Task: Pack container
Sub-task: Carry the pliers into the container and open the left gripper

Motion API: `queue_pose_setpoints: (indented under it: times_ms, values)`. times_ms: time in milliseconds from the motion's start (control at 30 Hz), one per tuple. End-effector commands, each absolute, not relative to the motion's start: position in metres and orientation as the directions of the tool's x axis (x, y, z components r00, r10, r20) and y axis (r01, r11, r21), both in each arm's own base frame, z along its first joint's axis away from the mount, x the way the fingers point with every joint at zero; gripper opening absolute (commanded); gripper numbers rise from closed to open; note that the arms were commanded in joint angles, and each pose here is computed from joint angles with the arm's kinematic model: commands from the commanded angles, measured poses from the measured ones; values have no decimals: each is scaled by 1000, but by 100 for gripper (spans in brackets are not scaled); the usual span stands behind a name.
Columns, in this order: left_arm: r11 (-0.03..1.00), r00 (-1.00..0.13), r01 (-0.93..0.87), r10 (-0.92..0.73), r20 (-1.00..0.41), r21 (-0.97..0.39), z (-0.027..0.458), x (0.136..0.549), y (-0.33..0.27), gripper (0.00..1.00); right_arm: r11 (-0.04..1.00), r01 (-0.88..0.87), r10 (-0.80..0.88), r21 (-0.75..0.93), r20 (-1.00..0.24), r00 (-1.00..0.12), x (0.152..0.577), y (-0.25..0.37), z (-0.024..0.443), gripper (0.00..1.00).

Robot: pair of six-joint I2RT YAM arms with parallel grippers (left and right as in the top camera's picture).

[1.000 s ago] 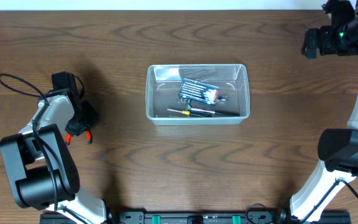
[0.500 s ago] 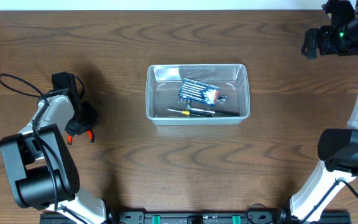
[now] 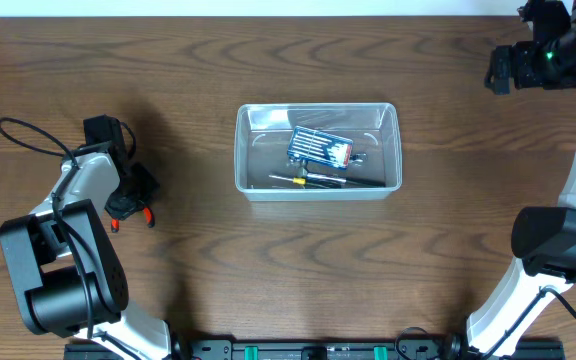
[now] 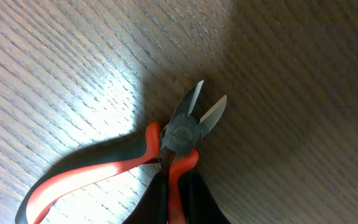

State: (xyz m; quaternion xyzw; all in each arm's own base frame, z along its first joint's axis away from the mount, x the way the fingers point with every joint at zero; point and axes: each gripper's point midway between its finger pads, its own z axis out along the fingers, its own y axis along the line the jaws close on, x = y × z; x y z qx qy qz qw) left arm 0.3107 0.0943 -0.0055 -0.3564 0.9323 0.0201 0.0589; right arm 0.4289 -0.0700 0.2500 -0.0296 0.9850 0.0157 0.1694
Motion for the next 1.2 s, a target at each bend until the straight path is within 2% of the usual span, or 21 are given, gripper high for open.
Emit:
queue_pose_setpoints:
  times_ms: [0,133,300,433,533,667,800,933,1033,1167]
  values:
    - [742,-742,-670,-669,-37,26,-27,292,89,6,997,-75,-66,11,-341,-938,427,-70,254,99]
    - [764,-764,-645,-644,-37,13,-13,298,87,6,997,-75,-66,12,-341,-938,427,-70,254,99]
    - [883,-872,-466,-470,-141,-57,53,334,75,5,997,-75,-67,11,-342,-937,427,-70,254,99]
    - [988,-937,-139,-154,-314,-72,131,368,43,6,997,-75,-67,9,-350,-934,429,-70,255,99]
    - [991,-899,133,112,-424,-21,184,382,5,6,997,-74,-66,9,-351,-934,429,-70,255,99]
    - [887,-740,452,434,-514,98,232,389,-64,6,997,-75,-67,9,-351,-934,429,-70,255,99]
    - [667,-473,709,691,-547,229,247,385,-147,6,997,-74,-66,10,-350,-934,429,-70,255,99]
    - [453,-247,835,816,-523,313,238,377,-209,6,997,-75,-67,10,-348,-935,428,-70,254,99]
    - [389,-212,873,845,-491,293,213,375,-235,6,997,-75,-67,10,-347,-936,428,-70,254,99]
    - [353,-240,909,877,-417,221,163,376,-248,6,997,-75,-66,10,-347,-936,428,-70,254,99]
